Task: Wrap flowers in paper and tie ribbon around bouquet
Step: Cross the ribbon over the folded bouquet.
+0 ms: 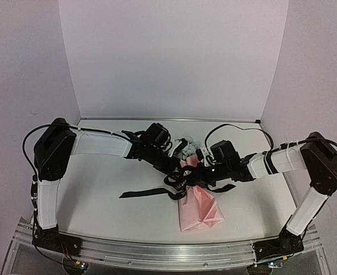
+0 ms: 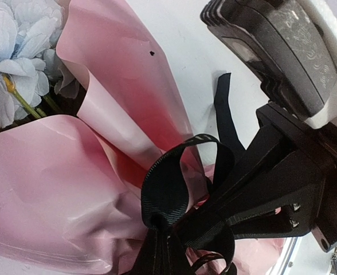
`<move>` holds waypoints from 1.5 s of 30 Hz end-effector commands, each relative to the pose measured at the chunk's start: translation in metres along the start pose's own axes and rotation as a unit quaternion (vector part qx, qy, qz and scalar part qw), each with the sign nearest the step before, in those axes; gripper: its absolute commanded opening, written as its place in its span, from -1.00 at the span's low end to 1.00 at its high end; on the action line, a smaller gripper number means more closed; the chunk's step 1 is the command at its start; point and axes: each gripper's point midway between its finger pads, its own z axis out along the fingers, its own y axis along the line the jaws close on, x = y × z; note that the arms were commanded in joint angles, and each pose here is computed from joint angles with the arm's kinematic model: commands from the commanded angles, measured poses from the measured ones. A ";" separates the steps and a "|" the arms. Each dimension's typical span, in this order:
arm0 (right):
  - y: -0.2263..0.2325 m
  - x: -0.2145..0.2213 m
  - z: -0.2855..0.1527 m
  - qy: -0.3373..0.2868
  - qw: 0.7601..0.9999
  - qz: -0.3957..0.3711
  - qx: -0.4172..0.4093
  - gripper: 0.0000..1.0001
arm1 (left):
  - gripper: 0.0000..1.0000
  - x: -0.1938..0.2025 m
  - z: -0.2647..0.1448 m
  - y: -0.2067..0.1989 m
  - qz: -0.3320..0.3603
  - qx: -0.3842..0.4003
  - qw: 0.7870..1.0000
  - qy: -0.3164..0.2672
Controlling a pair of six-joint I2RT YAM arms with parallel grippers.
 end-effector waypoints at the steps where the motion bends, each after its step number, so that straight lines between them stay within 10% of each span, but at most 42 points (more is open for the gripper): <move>1: 0.025 -0.022 -0.005 -0.025 0.999 -0.018 -0.025 -1.00 | -0.99 -0.023 -0.030 -0.028 0.041 0.017 0.998 -0.044; 28: 0.012 -0.037 0.016 -0.043 0.999 0.018 -0.015 -1.00 | -1.00 0.012 -0.008 -0.051 0.051 0.071 0.996 0.010; 45: 0.015 -0.023 -0.004 -0.042 0.999 0.001 -0.029 -0.59 | -1.00 0.018 0.012 -0.023 0.006 0.029 0.999 0.020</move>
